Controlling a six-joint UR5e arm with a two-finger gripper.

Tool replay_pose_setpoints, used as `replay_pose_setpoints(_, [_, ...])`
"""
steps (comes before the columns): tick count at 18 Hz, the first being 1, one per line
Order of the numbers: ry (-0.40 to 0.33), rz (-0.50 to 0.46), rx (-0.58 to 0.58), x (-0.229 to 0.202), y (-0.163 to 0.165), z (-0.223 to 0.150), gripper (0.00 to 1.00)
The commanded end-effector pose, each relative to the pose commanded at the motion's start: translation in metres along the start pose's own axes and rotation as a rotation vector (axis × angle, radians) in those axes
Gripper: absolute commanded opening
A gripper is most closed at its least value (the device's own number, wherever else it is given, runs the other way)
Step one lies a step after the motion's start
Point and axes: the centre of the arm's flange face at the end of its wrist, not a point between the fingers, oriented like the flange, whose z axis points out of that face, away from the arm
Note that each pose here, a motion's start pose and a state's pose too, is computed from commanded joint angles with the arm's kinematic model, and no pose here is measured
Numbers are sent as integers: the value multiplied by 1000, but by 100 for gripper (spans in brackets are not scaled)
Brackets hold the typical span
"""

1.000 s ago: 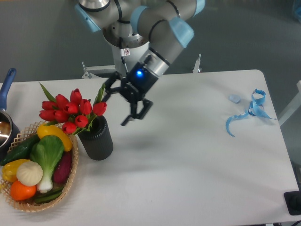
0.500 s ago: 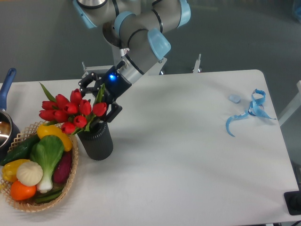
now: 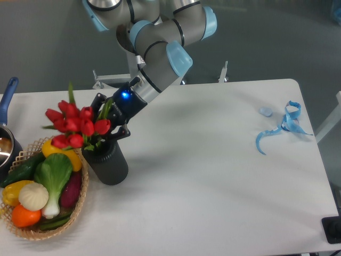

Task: Pick up the flowers from the vase
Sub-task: 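Close the gripper around the red tulip stems at the vase mouth, then lift the gripped tulips straight up out of the black vase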

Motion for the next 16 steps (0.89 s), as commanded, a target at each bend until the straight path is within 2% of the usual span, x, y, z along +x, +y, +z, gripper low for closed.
replay_pose_setpoints(8, [-27, -82, 104, -8, -48, -29, 0])
replay_pose_setpoints(16, [-77, -157, 261, -4, -78, -90, 0])
